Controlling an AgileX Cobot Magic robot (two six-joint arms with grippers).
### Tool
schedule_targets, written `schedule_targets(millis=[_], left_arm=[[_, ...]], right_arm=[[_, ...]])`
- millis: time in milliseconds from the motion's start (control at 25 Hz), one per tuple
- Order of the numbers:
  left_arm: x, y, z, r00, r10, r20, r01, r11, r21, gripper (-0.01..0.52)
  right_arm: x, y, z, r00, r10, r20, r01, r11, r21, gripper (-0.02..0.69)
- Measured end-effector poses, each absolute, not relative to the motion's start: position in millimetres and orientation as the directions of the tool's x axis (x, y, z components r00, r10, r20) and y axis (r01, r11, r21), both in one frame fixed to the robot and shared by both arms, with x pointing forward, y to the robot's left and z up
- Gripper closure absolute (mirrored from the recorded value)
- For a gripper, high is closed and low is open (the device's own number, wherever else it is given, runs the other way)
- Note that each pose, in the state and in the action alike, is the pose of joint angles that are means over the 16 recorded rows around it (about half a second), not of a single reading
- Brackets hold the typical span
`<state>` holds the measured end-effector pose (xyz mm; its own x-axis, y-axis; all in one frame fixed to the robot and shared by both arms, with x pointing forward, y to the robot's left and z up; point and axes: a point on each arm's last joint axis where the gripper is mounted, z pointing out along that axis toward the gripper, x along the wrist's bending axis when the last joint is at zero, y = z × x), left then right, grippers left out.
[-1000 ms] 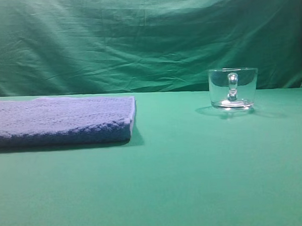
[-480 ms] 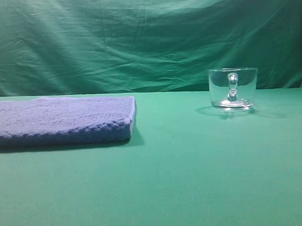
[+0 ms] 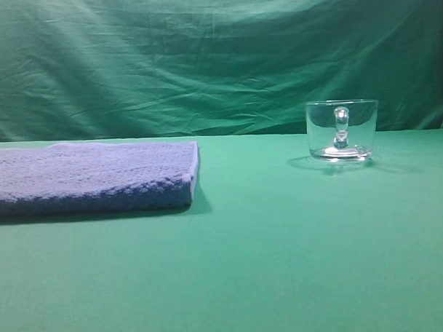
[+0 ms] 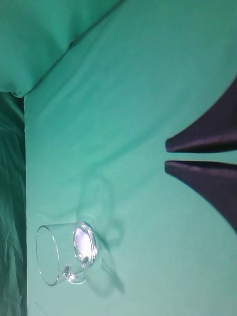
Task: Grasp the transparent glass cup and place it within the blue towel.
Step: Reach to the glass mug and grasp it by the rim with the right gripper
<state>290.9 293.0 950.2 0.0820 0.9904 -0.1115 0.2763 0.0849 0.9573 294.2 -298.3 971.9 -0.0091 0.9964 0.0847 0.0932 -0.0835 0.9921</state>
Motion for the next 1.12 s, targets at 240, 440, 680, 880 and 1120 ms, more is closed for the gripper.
schedule_targets(millis=[240, 440, 680, 880, 1120], left_arm=[[290.9, 293.0, 950.2, 0.082, 0.990, -0.112, 0.276, 0.085, 0.957, 0.514], [290.9, 293.0, 950.2, 0.082, 0.990, -0.112, 0.276, 0.085, 0.957, 0.514], [290.9, 293.0, 950.2, 0.082, 0.990, -0.112, 0.276, 0.085, 0.957, 0.514], [290.9, 293.0, 950.2, 0.082, 0.990, -0.112, 0.276, 0.085, 0.957, 0.514], [290.9, 293.0, 950.2, 0.082, 0.990, -0.112, 0.276, 0.085, 0.957, 0.514]], right_arm=[[297.7, -297.8, 1005.8, -0.015, 0.990, 0.139, 0.047, -0.139, 0.989, 0.615], [309.9, -297.7, 1036.3, 0.005, 0.989, 0.148, 0.147, -0.147, 0.978, 0.615], [342.2, -294.8, 1063.4, 0.017, 0.990, 0.141, 0.354, -0.137, 0.925, 0.615], [377.7, -288.2, 1074.1, -0.020, 0.991, 0.135, 0.538, -0.103, 0.837, 0.615], [422.5, -275.6, 1077.8, -0.103, 0.982, 0.161, 0.713, -0.040, 0.700, 0.615]])
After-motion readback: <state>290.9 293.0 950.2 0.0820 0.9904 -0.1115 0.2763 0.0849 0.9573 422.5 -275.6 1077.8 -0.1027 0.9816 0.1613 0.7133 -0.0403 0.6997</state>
